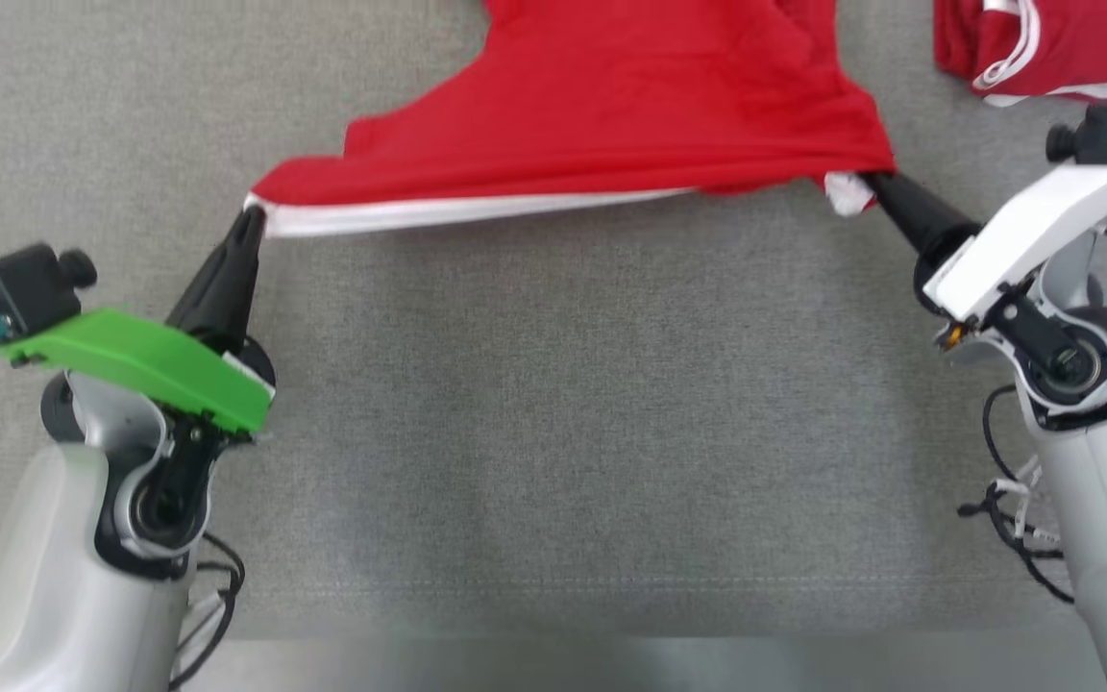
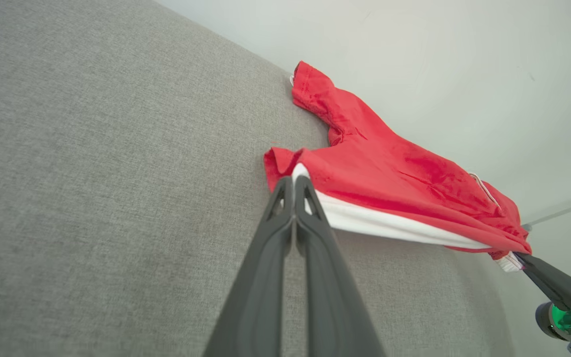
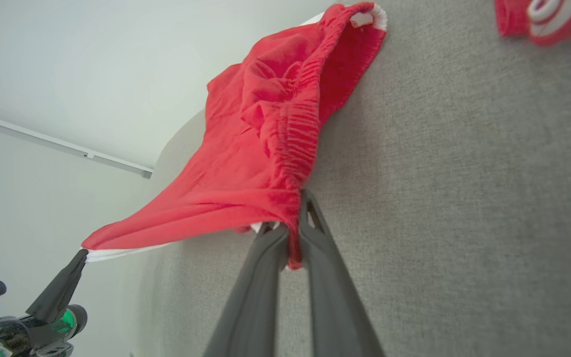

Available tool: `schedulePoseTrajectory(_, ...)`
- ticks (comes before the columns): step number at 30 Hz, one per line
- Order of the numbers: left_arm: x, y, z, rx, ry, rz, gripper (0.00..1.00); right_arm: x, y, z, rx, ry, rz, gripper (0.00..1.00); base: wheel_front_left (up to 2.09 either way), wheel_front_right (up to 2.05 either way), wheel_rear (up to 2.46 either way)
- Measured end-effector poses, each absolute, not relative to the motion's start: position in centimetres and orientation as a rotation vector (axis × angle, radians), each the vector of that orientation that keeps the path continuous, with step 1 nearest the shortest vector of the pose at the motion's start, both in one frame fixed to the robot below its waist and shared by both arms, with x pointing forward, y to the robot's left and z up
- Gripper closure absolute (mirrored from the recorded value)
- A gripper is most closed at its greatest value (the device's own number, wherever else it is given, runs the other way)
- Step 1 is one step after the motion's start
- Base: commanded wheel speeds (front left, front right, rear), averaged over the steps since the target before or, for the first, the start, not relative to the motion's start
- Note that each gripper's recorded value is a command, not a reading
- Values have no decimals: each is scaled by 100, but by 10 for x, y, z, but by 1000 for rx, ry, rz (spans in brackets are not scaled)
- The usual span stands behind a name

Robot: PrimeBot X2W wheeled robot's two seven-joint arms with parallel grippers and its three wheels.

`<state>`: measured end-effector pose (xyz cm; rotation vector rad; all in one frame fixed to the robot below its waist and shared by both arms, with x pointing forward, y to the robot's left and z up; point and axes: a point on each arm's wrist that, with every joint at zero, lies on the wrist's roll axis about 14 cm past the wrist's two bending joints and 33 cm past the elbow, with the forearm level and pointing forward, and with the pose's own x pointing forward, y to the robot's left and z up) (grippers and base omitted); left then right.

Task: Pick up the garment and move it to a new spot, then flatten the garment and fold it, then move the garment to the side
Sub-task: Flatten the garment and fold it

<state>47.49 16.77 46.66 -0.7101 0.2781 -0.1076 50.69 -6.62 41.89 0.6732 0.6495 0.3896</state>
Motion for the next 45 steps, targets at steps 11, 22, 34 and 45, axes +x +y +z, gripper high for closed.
schedulePoseTrajectory(11,430,179,472,-733,284,-69,100,463,-106,445,670,610,322,0,0,0,0)
schedulePoseTrajectory(22,429,154,498,-779,236,-156,100,435,-110,456,574,575,361,0,0,0,0)
schedulePoseTrajectory(34,426,140,500,-800,252,-194,100,429,-46,459,172,479,651,0,0,0,0)
schedulePoseTrajectory(45,422,140,499,-812,255,-182,100,434,-12,432,22,476,759,0,0,0,0)
